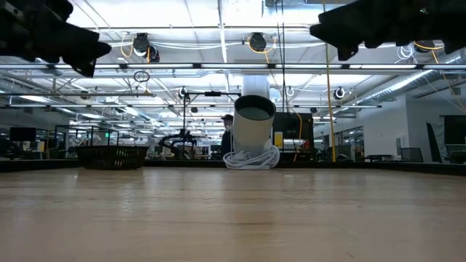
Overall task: Pick & Place Nail Polish
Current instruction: Return to Home Position
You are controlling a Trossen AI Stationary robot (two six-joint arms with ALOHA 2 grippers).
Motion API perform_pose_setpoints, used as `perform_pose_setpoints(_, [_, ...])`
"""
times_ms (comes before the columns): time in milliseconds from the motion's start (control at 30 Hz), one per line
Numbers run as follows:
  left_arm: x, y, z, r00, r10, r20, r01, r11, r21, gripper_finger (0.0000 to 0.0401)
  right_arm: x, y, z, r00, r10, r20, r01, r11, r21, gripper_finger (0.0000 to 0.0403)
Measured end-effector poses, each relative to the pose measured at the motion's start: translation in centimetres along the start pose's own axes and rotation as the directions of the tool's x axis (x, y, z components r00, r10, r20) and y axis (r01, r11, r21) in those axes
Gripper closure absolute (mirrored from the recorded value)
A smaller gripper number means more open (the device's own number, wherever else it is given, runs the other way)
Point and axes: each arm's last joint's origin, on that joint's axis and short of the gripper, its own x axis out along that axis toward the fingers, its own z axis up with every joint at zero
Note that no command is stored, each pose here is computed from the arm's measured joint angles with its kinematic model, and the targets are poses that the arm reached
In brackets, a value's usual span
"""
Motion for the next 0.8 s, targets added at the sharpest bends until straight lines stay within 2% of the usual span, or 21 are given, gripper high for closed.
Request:
perform_pose_setpoints(133, [-0.2,-0.2,-1.5,0.999,-0.014,0.032,0.014,1.0,-0.004,0.0256,-1.8,-0.5,-0.8,0.994,-0.056,0.089,0.054,0.998,0.024,0.0257])
perform_pose_setpoints(233, [-0.3,-0.2,-2.1,0.999,-0.016,0.052,0.016,1.0,-0.005,0.0256,-3.2,-0.7,-1.4,0.989,-0.057,0.137,0.052,0.998,0.036,0.0257])
perform_pose_setpoints(500, [-0.4,-0.4,-2.3,0.997,-0.036,0.073,0.037,0.999,-0.007,0.0256,-5.9,-1.2,-2.8,0.979,-0.061,0.193,0.053,0.998,0.043,0.0257])
perform_pose_setpoints(667, [-0.4,-0.6,-2.3,0.996,-0.053,0.073,0.053,0.999,-0.004,0.0256,-7.3,-1.4,-2.7,0.967,-0.065,0.247,0.055,0.997,0.047,0.0257])
perform_pose_setpoints(800, [-0.4,-0.7,-2.3,0.996,-0.044,0.072,0.043,0.999,0.007,0.0256,-8.2,-1.6,-2.7,0.969,-0.061,0.238,0.053,0.998,0.037,0.0257])
